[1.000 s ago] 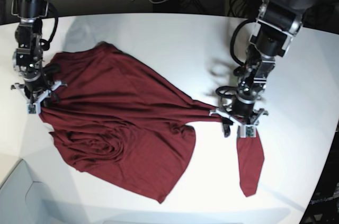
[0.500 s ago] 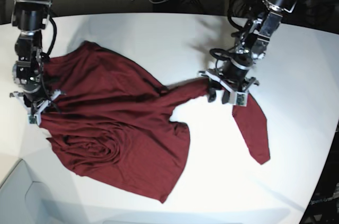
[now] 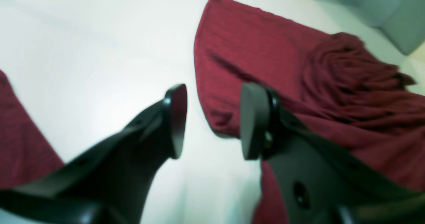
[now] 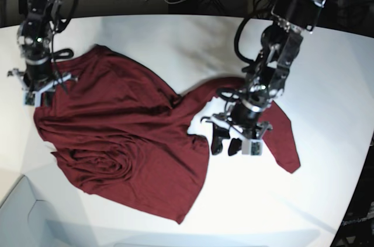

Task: Layout the t-shirt on the table in an organized manner, then fold the t-shirt properly
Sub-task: 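Grasp the shirt edge with the right gripper and the body with the left gripper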

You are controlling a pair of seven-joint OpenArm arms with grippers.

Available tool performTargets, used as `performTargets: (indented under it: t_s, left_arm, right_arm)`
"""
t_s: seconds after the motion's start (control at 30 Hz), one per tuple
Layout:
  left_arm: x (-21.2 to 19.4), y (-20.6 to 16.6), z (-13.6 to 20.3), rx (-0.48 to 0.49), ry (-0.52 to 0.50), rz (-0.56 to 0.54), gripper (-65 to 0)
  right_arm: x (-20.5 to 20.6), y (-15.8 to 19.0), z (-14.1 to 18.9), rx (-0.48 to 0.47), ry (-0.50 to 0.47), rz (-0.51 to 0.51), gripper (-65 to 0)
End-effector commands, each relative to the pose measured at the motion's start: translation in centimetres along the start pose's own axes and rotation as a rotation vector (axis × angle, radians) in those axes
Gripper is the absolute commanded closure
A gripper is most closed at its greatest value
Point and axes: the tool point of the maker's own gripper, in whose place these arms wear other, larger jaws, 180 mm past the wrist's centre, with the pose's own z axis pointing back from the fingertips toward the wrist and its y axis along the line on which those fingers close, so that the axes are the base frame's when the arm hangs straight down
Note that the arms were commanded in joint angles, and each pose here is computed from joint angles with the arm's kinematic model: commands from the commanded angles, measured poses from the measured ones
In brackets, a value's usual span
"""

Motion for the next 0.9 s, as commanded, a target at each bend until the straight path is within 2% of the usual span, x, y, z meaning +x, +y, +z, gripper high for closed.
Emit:
performTargets:
  t_s: [0.0,0.17,0.4,0.6,0.77,0.87]
  left_arm:
    - [3.0,-1.1,-1.8,-0.023,-0.069,-0.002,-25.6]
    - [2.6,-4.1,-7.8,-0.029,0.026,-0.013,-25.6]
    - [2.7,-7.8,-11.9,-0.022,0.129,-0.013,-25.7]
    - [1.1,-5.9,-12.0,0.028,0.191,-0.025,-25.7]
    - [-2.6,-5.5,-10.9,0.040,0.248,-0.012,-25.7]
    - [-4.7,-5.1,-10.1,0.040,0.285,-0.083,-25.7]
  right_arm:
    - [1.4,0.8,0.2,0.007,-0.053,-0.018,-10.4]
    - [-2.1,5.6,1.8,0.092,0.027,-0.071,-10.2]
    - [-3.4,10.2,2.7,0.210,0.063,-0.046,-10.2]
    - [-3.3,11.6,2.8,0.245,0.061,-0.040,-10.3]
    - [-4.3,11.5,2.3,0.243,0.089,-0.040,-10.4]
    - [-4.7,11.5,2.0,0.242,0.101,-0.039,-10.4]
